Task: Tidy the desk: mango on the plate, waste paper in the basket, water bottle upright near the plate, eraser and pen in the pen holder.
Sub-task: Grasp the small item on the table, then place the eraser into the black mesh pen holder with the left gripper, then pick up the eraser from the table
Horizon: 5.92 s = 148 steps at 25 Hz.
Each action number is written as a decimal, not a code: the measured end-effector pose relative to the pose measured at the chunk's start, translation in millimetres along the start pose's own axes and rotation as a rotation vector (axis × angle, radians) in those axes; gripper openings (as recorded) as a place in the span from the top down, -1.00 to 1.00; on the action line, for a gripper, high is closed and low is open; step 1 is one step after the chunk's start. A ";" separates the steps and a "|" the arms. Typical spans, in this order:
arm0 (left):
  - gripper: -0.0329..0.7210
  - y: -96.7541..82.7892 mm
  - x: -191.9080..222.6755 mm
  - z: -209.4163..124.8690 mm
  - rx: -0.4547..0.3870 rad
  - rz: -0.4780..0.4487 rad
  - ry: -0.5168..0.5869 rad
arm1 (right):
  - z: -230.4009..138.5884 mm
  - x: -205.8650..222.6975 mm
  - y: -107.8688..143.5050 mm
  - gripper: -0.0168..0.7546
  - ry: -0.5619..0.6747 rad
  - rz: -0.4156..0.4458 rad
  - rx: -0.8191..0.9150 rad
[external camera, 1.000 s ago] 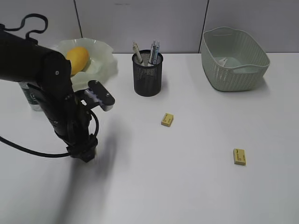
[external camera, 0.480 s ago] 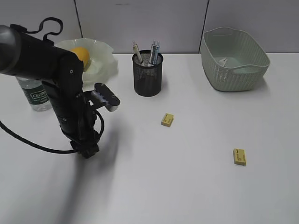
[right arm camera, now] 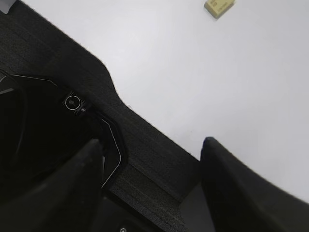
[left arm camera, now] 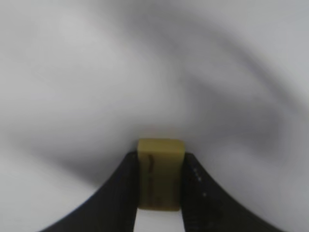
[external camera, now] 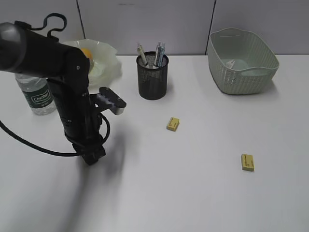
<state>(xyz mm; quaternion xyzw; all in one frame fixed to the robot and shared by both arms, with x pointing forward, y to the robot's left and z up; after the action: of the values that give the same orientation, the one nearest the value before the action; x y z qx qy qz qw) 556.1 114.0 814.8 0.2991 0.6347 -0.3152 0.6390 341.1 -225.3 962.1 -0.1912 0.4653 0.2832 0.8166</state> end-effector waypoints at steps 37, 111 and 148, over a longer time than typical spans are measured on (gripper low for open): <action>0.37 58.1 -113.3 203.0 -0.263 0.098 -0.920 | -1.4 1.2 -0.5 -0.31 0.005 -0.003 0.013; -0.31 -85.6 -162.2 -172.1 -0.327 0.008 -0.430 | -1.5 1.3 -1.1 -0.30 0.005 -0.007 0.012; -0.37 -101.0 -166.2 -202.3 -0.322 0.017 -0.587 | 73.6 147.7 -37.6 -0.19 0.394 -0.141 0.397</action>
<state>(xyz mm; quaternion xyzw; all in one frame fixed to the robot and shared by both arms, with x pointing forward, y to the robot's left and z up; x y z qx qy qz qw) 351.8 213.2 979.6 0.0961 0.4625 -0.2783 0.8363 473.2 -169.7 872.0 -0.1107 0.6469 0.0863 0.7495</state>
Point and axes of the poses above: a point on each arm's last joint axis where the gripper is mounted, x pointing out along that axis toward the gripper, y along the wrist's bending axis when the last joint is at zero, z = x × y, the point moved 8 cm from there along x, pointing out along that axis toward the gripper, and after that the axes turned 1 degree about -x, right-handed, at the moved point
